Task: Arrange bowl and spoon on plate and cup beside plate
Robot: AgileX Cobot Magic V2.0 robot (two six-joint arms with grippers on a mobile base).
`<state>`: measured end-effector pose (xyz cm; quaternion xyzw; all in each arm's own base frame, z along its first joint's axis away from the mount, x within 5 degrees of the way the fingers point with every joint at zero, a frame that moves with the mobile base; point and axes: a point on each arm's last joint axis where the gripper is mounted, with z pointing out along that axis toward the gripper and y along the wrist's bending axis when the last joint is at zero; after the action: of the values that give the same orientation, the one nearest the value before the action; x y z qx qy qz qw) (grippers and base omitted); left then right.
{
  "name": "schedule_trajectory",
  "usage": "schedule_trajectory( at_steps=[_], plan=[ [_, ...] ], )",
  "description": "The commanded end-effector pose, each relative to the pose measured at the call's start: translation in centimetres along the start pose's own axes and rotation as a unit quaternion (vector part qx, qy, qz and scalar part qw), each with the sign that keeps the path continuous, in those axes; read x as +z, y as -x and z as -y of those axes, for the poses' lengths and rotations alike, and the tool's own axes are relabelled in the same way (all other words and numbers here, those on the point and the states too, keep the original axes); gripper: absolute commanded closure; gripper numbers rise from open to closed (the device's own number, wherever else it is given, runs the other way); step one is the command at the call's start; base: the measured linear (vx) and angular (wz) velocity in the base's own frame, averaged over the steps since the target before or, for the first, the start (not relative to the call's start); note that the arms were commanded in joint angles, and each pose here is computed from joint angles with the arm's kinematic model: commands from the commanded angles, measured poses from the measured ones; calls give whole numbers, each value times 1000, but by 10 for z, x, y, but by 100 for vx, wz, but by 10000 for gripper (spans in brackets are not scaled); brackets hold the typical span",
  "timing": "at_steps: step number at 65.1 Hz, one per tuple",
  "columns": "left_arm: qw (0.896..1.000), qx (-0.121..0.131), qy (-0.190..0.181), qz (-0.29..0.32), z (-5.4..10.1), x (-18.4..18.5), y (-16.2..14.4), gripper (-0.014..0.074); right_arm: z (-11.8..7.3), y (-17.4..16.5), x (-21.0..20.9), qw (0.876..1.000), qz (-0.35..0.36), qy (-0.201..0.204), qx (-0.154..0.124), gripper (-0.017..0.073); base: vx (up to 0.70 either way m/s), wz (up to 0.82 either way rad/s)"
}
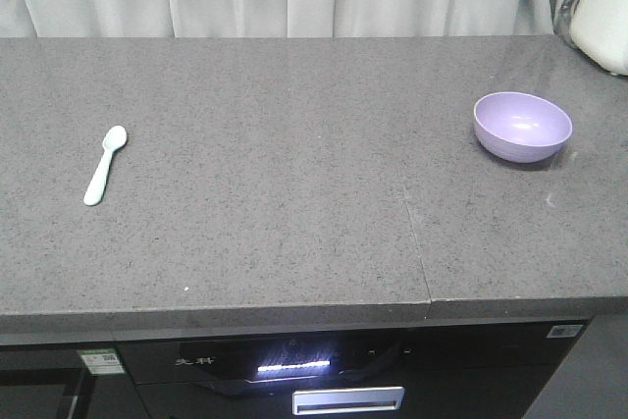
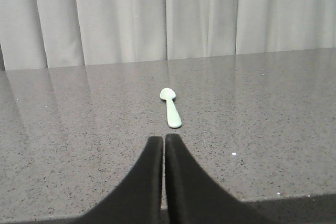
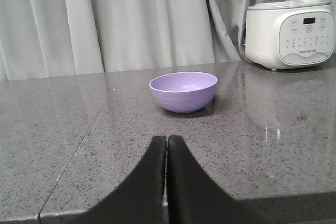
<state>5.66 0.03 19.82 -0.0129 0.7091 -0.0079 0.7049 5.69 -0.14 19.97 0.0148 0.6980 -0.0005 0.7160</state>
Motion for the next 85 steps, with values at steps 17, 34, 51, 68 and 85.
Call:
schedule_trajectory(
  at_steps=[17, 34, 51, 68, 85],
  plan=[
    [1000, -5, 1, 27, 0, 0, -3, 599, 0, 3, -1, 999, 37, 1, -8, 561, 4, 0],
    [1000, -5, 1, 27, 0, 0, -3, 599, 0, 3, -1, 999, 37, 1, -8, 561, 4, 0],
    [1000, -5, 1, 27, 0, 0, -3, 599, 0, 3, -1, 999, 37, 1, -8, 561, 4, -1],
    [1000, -5, 1, 27, 0, 0, -3, 599, 0, 3, -1, 999, 37, 1, -8, 561, 3, 0],
    [1000, -5, 1, 27, 0, 0, -3, 599, 0, 3, -1, 999, 37, 1, -8, 561, 3, 0]
  ],
)
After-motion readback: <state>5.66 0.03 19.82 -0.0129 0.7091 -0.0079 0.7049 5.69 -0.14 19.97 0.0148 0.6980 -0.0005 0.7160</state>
